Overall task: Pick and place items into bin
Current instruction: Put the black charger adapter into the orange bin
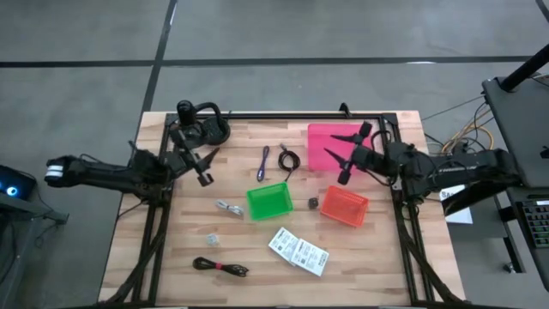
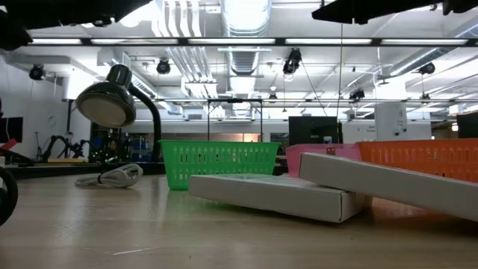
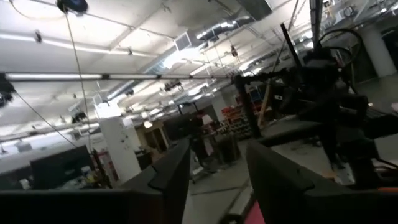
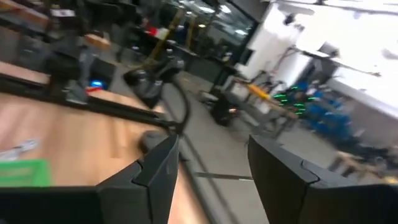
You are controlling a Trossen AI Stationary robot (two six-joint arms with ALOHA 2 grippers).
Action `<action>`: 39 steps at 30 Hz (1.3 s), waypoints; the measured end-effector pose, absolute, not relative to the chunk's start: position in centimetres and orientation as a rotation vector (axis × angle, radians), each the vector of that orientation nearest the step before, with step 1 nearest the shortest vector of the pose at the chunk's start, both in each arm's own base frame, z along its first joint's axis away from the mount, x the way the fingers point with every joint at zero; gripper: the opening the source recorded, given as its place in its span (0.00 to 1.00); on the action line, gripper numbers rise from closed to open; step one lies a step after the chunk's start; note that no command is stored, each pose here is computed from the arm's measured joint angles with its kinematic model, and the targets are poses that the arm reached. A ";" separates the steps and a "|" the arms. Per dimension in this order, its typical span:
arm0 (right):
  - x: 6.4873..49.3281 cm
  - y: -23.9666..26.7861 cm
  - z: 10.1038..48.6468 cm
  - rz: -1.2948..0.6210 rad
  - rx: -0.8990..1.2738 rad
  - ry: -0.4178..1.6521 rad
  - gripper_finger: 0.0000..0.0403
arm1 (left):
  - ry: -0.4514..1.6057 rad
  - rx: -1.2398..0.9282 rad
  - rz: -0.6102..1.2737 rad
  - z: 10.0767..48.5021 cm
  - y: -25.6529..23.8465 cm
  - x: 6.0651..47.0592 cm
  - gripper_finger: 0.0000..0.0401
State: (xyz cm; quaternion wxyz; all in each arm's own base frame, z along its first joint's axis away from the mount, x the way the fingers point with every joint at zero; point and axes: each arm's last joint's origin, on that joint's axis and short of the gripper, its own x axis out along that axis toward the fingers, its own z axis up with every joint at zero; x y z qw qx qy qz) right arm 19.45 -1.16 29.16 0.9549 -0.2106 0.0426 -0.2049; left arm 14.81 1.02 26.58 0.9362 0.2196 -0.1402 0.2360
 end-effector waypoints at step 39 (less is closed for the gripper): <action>27.3 -0.7 29.9 -0.158 -0.302 0.780 0.42 | -0.012 0.252 0.425 22.3 1.1 17.2 0.39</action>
